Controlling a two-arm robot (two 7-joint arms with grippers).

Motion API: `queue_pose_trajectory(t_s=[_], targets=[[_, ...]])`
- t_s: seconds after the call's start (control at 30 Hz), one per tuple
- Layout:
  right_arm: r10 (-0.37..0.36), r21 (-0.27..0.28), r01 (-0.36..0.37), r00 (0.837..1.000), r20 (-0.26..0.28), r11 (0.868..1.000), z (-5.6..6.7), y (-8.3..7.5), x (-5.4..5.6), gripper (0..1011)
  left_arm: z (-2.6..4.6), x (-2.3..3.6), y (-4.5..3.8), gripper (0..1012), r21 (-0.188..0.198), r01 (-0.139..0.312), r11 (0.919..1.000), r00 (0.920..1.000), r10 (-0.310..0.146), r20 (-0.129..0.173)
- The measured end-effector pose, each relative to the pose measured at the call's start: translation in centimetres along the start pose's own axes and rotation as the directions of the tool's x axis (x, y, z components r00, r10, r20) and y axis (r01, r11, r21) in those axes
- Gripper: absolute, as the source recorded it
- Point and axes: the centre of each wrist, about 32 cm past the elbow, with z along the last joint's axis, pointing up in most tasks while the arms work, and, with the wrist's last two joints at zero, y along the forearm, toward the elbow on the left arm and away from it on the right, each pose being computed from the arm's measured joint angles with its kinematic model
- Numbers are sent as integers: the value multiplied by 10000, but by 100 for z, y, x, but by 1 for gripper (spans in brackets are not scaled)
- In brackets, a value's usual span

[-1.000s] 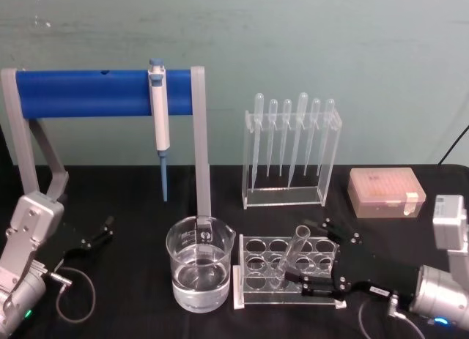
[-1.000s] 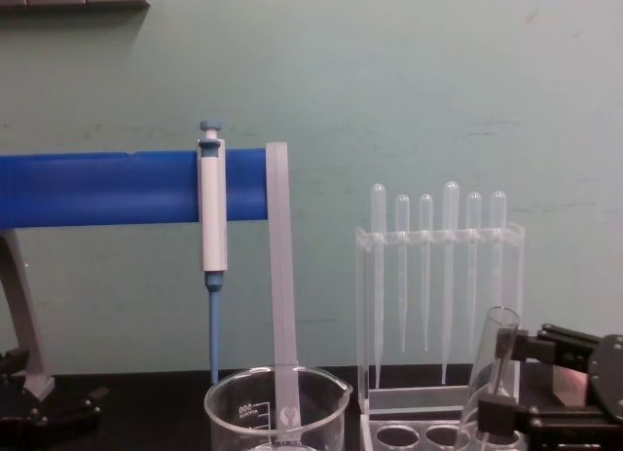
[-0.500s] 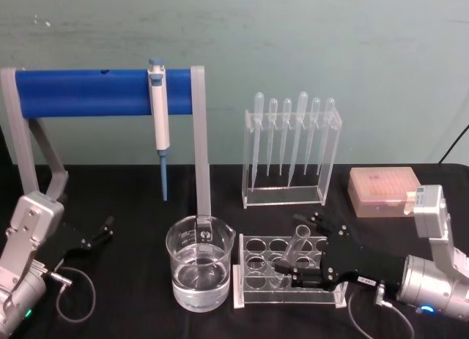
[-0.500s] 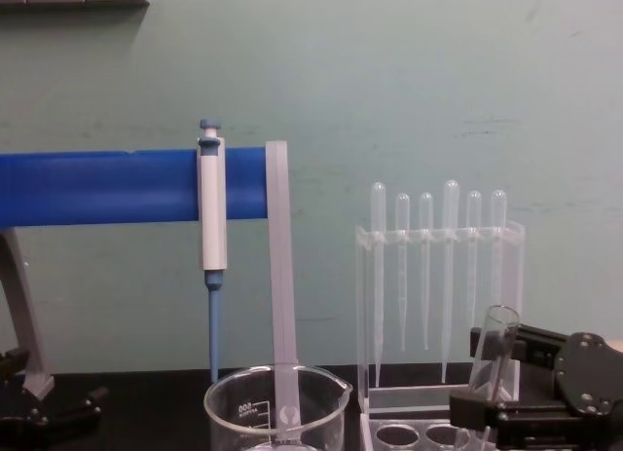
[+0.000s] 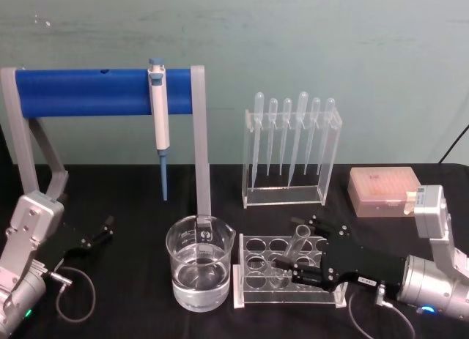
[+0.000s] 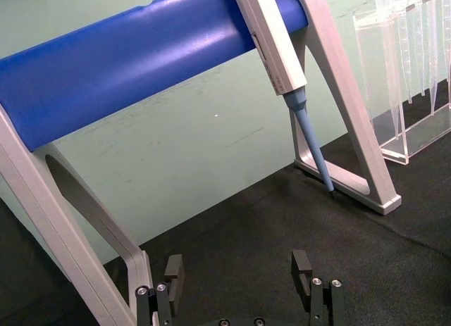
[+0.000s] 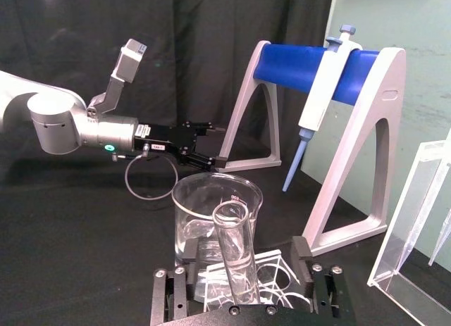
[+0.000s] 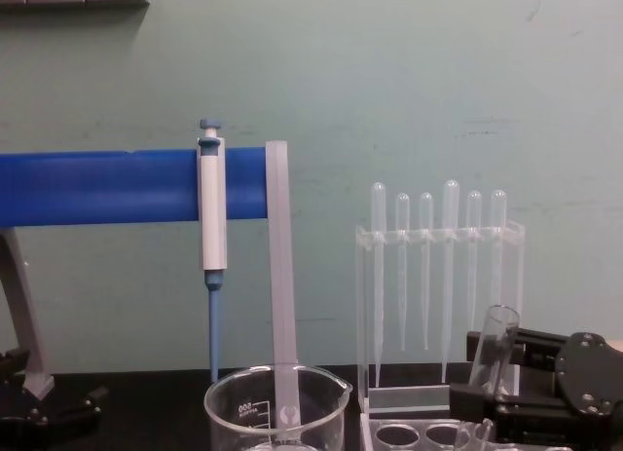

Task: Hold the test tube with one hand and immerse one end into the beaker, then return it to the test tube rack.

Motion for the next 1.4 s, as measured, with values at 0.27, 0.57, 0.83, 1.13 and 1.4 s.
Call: queue_pose_trajectory(t_s=[0.27,0.57,0.83,1.13,1.4], targets=[[-3,10,3,10000,5,10000,2,-3,-1,594,0,0,0,1000,1,0,10000,10000,0,0],[-5,16,5,10000,4,10000,3,-5,-2,330,0,0,0,1000,-1,-1,10000,10000,1,-1],[-5,18,5,10000,6,10000,3,-6,-2,225,0,0,0,1000,0,-1,10000,10000,1,0],[26,-208,-22,9998,184,9998,167,19,52,224,0,0,0,1000,-1,-1,10000,10000,1,-1],[236,-564,-219,9993,291,9982,555,79,169,225,0,0,0,1000,0,0,10000,10000,0,0]])
